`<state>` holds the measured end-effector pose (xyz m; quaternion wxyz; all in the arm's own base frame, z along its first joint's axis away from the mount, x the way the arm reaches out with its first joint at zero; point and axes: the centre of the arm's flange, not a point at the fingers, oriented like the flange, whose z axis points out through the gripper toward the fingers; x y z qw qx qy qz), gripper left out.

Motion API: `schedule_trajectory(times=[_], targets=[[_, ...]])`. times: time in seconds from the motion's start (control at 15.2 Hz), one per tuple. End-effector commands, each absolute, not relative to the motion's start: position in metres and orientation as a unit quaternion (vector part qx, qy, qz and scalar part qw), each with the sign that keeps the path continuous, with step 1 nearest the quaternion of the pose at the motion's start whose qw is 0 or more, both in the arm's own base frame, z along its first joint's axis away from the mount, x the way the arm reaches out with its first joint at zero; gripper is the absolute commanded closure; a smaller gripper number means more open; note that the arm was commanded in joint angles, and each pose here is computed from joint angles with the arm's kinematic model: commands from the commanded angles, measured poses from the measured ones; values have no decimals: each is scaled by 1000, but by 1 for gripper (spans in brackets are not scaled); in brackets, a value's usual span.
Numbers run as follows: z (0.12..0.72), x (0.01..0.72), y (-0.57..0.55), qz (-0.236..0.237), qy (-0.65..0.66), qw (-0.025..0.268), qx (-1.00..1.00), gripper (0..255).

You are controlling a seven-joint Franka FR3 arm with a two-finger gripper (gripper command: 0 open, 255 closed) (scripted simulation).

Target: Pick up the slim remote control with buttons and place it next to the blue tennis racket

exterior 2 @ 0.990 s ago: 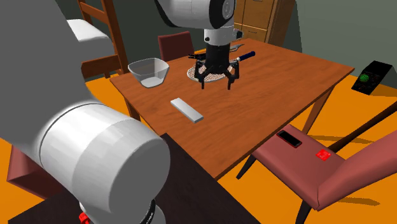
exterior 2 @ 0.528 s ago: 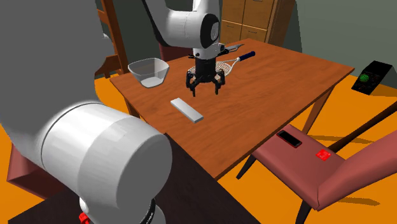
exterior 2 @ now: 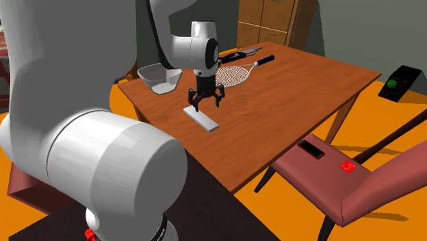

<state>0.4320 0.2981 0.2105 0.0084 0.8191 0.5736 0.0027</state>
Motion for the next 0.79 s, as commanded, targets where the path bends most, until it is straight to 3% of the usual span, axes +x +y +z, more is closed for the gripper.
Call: schedule_trajectory(times=[0.0,0.73], targets=[[195,428,316,5,598,8,801,0],[136,423,336,7,624,7,781,0]])
